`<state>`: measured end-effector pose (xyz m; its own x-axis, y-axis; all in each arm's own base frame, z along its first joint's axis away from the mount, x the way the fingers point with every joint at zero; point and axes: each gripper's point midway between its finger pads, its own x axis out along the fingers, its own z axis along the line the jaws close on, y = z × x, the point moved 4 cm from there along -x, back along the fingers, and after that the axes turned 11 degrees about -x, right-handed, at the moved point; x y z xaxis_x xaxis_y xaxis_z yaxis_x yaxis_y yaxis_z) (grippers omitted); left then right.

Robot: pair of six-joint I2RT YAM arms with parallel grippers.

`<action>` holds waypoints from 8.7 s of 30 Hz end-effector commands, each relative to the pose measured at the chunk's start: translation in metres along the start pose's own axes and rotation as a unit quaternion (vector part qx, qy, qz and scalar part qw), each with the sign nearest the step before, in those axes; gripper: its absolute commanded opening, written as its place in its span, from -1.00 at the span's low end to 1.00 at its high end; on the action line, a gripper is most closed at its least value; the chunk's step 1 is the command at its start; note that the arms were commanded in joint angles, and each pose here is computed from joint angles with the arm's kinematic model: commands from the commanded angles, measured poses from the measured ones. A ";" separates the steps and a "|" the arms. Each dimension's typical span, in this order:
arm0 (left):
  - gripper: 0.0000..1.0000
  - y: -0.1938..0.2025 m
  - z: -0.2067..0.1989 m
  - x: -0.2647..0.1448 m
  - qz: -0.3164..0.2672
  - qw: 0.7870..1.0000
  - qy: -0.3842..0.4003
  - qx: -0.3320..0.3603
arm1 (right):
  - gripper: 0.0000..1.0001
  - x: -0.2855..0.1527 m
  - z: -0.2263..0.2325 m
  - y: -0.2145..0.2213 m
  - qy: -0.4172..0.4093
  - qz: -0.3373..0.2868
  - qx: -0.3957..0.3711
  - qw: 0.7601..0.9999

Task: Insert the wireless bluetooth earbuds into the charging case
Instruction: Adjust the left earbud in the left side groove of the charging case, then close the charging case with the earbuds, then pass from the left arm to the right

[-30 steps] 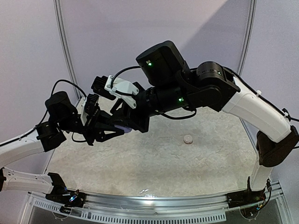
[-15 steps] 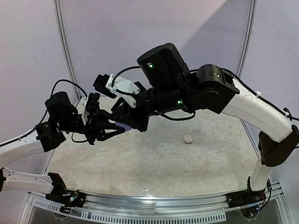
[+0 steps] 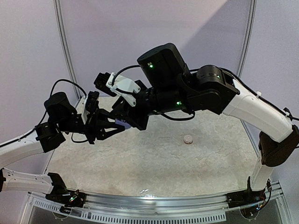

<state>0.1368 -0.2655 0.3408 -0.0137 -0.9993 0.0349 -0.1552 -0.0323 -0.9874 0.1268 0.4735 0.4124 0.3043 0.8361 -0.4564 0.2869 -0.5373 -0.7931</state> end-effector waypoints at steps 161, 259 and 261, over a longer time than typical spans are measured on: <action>-1.00 -0.027 0.013 -0.016 -0.065 0.994 -0.077 0.052 | -0.86 0.013 0.013 0.035 0.026 0.057 0.054 0.997; -1.00 -0.043 0.032 -0.028 -0.090 0.978 -0.105 -0.158 | 0.98 -0.052 -0.017 0.054 0.156 -0.010 0.059 0.986; -1.00 -0.045 0.032 -0.028 -0.088 0.977 -0.107 -0.162 | 0.98 -0.057 -0.027 0.040 0.195 -0.034 -0.026 0.980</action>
<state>0.1737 -0.2385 0.3659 0.2353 -0.9651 0.1151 -0.4192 -0.2076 -0.8838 0.1267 0.4086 0.3809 0.4406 0.7993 -0.4087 0.0746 -0.4863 -0.8706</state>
